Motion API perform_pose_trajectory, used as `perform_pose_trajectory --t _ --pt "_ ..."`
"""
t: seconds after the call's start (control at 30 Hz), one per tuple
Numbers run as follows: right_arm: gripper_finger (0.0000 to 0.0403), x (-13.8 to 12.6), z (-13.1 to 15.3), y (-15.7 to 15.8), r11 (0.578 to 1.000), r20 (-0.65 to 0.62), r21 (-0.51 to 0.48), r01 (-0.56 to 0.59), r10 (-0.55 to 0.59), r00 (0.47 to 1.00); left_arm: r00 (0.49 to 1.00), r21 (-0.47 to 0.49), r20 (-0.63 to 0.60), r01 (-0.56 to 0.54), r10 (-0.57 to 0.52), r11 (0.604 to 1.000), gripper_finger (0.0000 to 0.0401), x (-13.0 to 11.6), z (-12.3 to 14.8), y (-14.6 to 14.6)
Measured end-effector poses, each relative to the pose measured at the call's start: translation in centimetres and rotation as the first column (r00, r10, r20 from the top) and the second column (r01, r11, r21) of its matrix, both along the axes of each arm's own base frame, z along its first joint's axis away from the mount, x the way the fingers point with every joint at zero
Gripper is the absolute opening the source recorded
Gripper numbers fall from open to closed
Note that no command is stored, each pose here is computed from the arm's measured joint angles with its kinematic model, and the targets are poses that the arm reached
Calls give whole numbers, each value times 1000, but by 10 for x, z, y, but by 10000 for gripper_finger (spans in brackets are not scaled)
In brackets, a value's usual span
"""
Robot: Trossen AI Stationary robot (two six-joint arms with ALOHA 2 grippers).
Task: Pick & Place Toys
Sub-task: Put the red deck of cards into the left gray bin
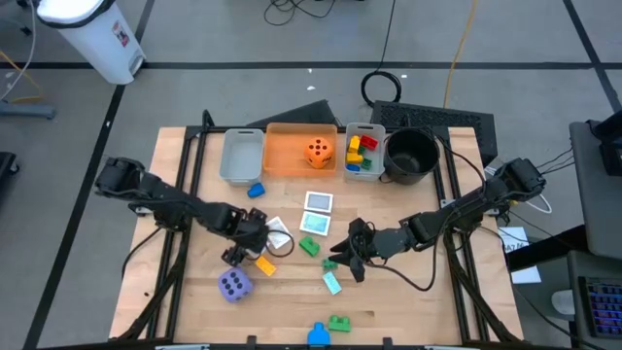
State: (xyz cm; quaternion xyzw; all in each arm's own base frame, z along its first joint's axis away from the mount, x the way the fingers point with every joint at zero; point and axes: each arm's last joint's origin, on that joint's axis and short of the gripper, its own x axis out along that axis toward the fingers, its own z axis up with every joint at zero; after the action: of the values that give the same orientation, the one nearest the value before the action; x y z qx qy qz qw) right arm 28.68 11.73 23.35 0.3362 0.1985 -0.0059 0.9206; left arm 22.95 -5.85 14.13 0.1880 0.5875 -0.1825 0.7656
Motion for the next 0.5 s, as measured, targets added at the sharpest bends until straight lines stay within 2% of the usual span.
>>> perform_pose_trajectory --t 0.13,0.33,0.5 --pt "141 0 0 0 1000 0 2 -2 2 1000 1000 -38 7 -9 9 999 392 2 0 1" --pt "141 0 0 0 1000 0 -4 -4 4 1000 996 -51 28 -85 86 995 392 5 0 2" --pt "141 0 0 0 1000 -2 -6 -3 3 1000 996 -50 31 -88 89 995 392 5 1 2"
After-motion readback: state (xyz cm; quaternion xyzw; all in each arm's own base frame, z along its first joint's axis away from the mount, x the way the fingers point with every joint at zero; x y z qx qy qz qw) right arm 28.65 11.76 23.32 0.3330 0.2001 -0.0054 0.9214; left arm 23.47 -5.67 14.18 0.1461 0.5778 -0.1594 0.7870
